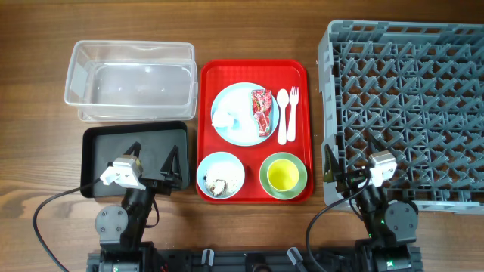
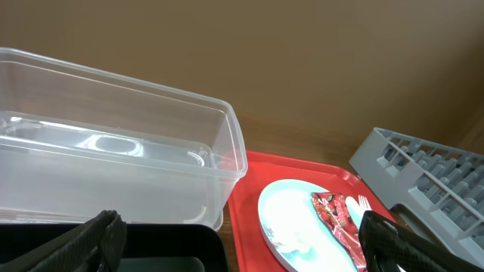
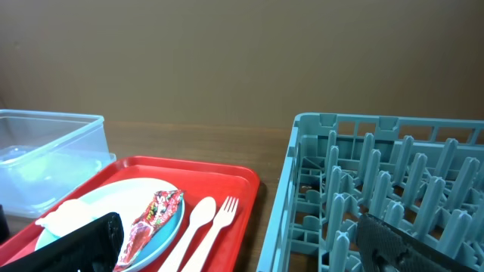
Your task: Sort waste into correct bins and load items into the dishwasher rack
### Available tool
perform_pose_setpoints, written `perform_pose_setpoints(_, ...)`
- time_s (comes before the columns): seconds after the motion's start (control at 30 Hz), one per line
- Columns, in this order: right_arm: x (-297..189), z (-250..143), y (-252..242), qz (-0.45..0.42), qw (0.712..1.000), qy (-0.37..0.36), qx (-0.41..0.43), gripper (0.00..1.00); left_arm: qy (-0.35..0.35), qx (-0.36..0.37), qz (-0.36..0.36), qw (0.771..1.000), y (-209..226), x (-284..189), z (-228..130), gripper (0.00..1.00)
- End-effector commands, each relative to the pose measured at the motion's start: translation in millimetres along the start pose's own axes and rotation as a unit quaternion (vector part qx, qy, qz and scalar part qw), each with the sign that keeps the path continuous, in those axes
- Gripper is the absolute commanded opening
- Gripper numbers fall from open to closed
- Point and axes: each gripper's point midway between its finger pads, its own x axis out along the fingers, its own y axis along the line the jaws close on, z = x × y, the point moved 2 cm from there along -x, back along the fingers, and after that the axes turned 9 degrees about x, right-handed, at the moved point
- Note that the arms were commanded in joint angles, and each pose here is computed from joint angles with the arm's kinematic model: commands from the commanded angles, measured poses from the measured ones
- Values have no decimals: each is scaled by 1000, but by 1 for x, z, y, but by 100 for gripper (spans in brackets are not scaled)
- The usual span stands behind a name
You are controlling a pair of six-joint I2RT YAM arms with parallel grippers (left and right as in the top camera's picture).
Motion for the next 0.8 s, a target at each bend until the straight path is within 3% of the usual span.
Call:
perform_pose_setpoints(0.0,-1,2,2,7,1000,-6,2,100,-3,1,3,1000,2,0,-1,100)
perform_pose_setpoints(0.67,-1,2,2,7,1000,-6,2,100,-4,0,-2,1000,0,0,0,100)
perform_pose_setpoints(0.77,-1,2,3,10,999,-5,35,100,-18,3,-8,1000,-2,0,6,100)
